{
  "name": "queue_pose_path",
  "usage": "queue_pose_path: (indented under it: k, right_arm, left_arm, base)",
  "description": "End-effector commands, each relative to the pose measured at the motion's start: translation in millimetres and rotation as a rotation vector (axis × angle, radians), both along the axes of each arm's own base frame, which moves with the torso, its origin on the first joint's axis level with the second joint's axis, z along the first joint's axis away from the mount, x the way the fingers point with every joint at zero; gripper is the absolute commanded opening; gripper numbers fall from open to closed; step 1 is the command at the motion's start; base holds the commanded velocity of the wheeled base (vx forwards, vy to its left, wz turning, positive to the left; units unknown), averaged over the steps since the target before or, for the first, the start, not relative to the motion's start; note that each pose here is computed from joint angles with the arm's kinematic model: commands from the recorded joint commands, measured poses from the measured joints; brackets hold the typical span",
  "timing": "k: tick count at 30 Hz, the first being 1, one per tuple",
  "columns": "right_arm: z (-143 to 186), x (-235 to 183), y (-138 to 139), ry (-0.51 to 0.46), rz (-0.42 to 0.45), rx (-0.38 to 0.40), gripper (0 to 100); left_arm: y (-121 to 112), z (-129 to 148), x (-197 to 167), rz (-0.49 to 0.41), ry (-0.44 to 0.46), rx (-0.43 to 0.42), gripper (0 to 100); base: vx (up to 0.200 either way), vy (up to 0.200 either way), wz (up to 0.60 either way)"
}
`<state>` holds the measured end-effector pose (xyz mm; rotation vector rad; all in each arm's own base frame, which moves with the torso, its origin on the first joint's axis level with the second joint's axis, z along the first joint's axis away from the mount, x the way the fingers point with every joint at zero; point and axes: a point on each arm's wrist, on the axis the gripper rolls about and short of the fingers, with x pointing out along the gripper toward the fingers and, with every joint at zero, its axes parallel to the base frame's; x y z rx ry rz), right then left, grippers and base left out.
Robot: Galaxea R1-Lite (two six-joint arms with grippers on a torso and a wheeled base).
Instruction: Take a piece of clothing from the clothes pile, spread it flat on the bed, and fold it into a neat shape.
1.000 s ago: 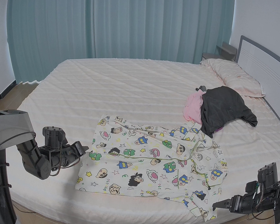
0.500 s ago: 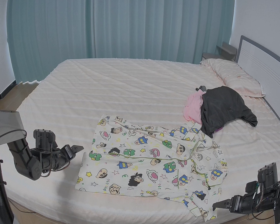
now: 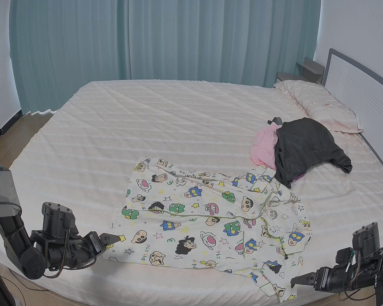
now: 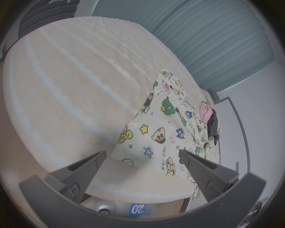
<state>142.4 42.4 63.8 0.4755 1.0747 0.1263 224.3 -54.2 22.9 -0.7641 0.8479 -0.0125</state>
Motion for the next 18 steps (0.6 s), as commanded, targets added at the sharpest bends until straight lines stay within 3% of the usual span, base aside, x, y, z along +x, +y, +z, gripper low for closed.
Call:
queue_pose_path:
  k: [1,10,18]
  right_arm:
    - [0,0,0,0.003,0.001,0.0,100]
    - [-1,0,0,0.004,0.002,0.0,100]
    - [0,0,0,0.003,0.001,0.0,100]
  left_arm:
    - [-8,-12,-8,-0.022,0.056,0.031,100]
    - [-22,-21,-5,-0.018,0.096,0.009,100]
    - [-37,-21,-20,-0.034,0.089,0.073,100]
  base:
    - [0.0,0.0,0.0]
    - [0.0,0.0,0.0]
    - [0.0,0.0,0.0]
